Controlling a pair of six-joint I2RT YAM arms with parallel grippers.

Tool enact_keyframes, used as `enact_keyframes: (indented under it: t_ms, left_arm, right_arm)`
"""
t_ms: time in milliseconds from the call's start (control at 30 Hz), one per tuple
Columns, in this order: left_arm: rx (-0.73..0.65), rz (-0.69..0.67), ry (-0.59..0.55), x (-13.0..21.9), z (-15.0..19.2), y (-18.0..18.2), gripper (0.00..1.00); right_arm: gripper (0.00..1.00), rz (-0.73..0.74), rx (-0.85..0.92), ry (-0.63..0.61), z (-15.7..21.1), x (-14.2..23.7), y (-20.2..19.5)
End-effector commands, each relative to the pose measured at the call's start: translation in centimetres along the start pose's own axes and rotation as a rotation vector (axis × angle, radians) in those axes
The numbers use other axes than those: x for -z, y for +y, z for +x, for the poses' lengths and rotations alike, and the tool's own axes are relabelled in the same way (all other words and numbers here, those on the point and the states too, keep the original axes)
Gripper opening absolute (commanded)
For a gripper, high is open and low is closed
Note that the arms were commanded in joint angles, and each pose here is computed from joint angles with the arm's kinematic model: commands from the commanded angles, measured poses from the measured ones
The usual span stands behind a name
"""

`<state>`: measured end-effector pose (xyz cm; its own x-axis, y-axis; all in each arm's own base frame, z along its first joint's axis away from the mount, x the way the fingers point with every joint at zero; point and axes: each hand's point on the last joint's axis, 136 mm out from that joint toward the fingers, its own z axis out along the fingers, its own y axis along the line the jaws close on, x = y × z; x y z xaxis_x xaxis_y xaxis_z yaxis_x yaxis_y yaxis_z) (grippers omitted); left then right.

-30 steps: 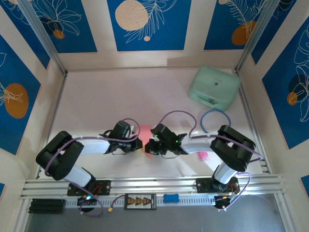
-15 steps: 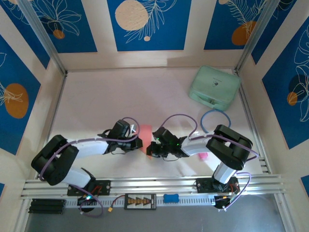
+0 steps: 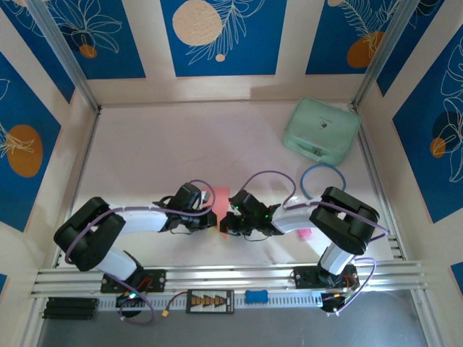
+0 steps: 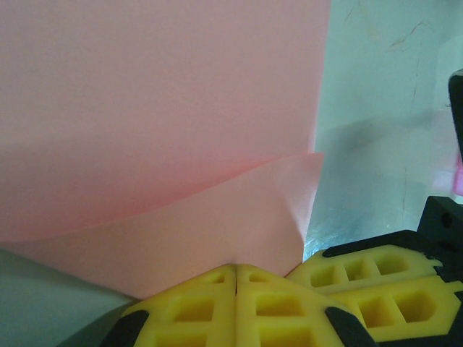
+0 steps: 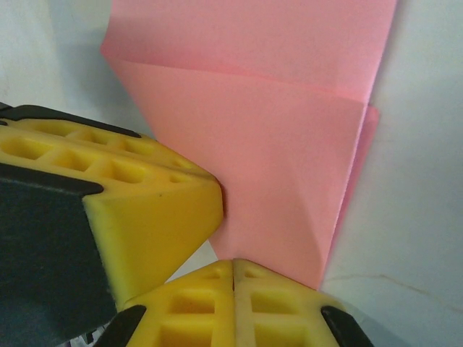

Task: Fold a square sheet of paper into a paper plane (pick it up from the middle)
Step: Third fold the triangle at the center of the table.

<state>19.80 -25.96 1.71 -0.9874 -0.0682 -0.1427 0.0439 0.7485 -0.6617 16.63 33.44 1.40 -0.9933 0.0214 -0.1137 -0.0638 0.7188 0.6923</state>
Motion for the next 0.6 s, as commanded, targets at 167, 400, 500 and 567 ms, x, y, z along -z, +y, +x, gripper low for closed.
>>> enact_keyframes:
  t_ms: [167,400,500,567]
  left_arm:
    - [0.021,-0.070,-0.050,0.7,-2.2,2.2,0.02]
    - [0.038,-0.085,-0.075,1.3,-3.6,2.9,0.02]
    - [0.057,-0.091,-0.088,1.6,-4.3,3.5,0.02]
    - [0.072,-0.096,-0.088,1.8,-4.6,3.9,0.02]
  right_arm:
    - [0.00,0.139,-0.049,0.075,2.5,0.1,-4.3]
    - [0.00,0.131,-0.042,0.080,2.6,0.2,-4.1]
    - [0.00,0.130,-0.041,0.080,2.6,0.2,-4.1]
    - [0.00,0.131,-0.040,0.081,2.6,0.3,-4.1]
